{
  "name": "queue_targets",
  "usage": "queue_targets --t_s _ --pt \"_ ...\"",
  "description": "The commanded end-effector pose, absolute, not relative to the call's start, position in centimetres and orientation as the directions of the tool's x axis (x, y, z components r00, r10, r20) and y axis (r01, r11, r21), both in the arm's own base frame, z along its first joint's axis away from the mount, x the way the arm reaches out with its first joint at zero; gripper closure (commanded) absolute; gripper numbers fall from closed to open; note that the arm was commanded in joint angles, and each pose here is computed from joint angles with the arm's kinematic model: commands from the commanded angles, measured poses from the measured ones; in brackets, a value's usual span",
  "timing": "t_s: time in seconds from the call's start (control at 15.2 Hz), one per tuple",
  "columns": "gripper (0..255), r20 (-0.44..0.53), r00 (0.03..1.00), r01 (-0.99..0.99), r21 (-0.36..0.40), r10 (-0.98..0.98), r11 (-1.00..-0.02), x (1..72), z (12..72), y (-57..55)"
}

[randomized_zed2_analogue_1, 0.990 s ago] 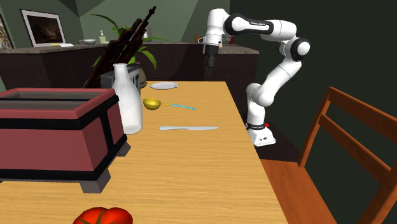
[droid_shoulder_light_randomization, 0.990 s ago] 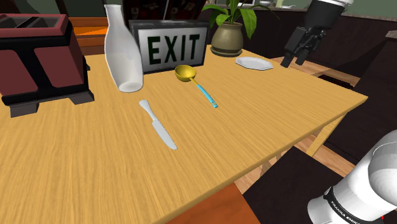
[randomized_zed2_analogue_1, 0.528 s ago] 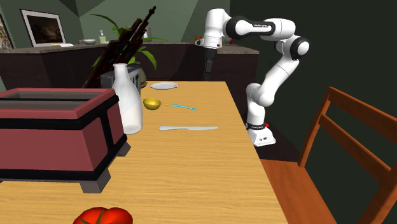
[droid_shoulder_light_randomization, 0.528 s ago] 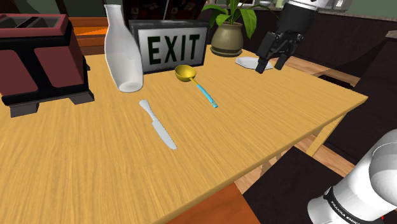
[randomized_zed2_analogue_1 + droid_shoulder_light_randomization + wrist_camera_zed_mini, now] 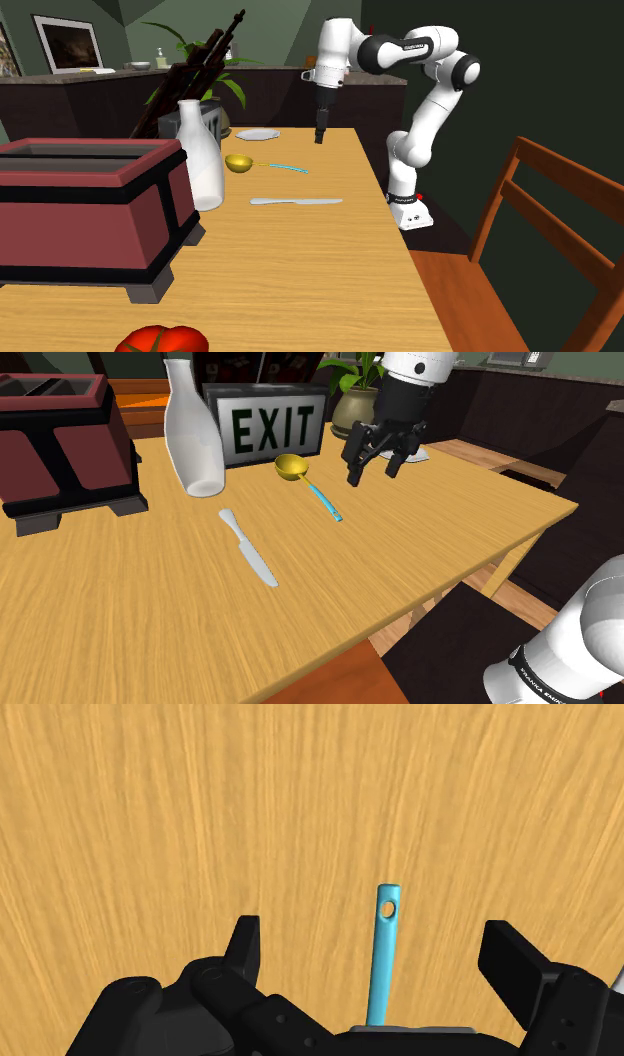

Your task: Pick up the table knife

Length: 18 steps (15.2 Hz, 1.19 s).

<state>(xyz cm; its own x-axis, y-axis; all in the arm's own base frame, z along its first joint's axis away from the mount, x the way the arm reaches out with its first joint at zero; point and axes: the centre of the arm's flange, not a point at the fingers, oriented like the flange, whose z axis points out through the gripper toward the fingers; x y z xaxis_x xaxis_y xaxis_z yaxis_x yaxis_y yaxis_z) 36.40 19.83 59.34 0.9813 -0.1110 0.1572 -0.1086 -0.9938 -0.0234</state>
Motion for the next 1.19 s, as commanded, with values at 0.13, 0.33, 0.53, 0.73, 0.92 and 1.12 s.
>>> queue_targets --t_s 0.13,0.33,0.53,0.73,0.92,1.12 --pt "0 0.167 0.978 -0.128 -0.007 -0.127 -0.992 38.1 58.5 24.9" --pt "0 0.174 0.975 -0.140 0.006 -0.137 -0.990 39.4 57.6 28.7" --pt "0 0.181 0.972 -0.153 0.018 -0.147 -0.988 40.7 56.7 32.6" --pt "0 0.188 0.969 -0.166 0.031 -0.157 -0.986 42.1 55.8 36.4" --pt "0 0.196 0.966 -0.179 0.044 -0.167 -0.983 43.6 54.8 40.2" --pt "0 0.202 0.964 -0.190 0.054 -0.175 -0.980 44.8 54.0 43.3"
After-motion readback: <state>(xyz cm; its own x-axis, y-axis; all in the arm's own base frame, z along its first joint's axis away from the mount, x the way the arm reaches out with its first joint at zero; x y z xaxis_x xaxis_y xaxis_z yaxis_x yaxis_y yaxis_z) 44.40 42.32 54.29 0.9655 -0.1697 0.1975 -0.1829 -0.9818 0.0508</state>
